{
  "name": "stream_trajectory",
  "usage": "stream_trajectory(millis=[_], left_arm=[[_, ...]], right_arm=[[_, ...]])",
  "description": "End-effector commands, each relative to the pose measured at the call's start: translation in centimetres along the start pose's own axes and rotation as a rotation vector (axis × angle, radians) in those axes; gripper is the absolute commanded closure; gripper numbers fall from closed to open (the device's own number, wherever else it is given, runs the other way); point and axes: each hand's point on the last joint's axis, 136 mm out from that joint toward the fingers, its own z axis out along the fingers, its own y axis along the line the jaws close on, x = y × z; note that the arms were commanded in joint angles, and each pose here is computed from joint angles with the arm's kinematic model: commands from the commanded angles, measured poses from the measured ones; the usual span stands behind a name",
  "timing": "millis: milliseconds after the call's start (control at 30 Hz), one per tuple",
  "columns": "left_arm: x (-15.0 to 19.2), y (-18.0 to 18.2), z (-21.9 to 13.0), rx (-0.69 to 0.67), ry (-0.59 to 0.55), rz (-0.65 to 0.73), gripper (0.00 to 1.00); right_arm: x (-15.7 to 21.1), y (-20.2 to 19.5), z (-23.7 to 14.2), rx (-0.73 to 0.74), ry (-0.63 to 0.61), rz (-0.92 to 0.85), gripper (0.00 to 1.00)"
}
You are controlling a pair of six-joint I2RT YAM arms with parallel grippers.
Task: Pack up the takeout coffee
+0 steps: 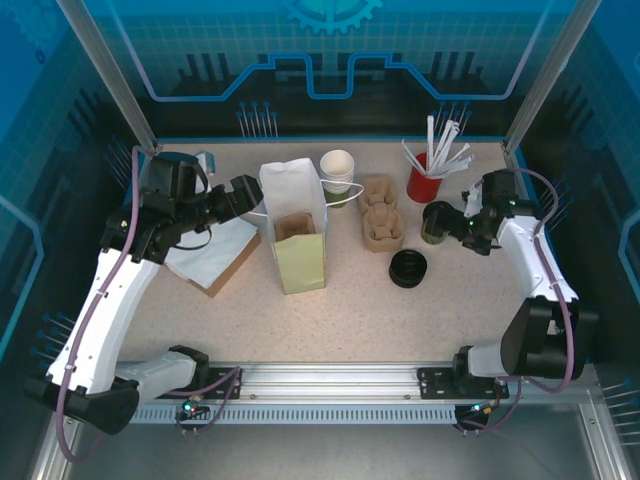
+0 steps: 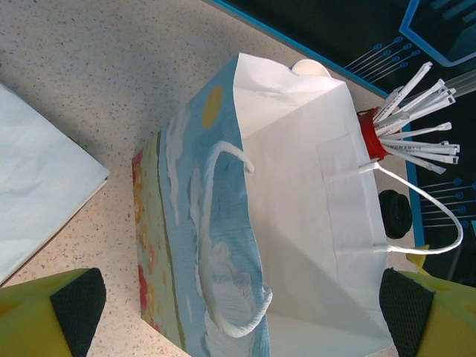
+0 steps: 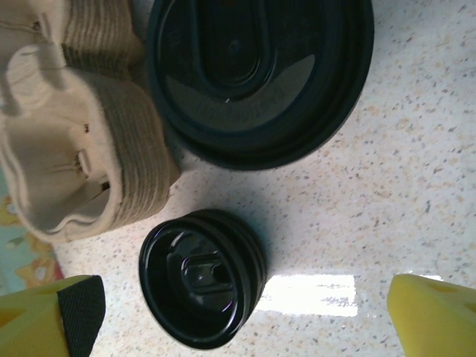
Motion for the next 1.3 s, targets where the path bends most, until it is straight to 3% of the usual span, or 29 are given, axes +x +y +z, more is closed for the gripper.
stream_trajectory(millis=[0,567,1267], left_arm=[[0.4,0.0,0.2,0.015,0.018,-0.018,0.01],[1.1,-0.3,1.6,0.017,0.097,-0.050,0.01],[1.2,-0.1,1.6,0.013,0.099,-0.043,0.01]], right_arm=[[-1.9,0.0,-0.3,0.049,-0.040,-0.047,0.00],[-3.6,0.0,1.6,0.171,0.006,-0.154,0.00],[-5.2,-0.1,5.0,0.235,0.087,-0.210,0.00]])
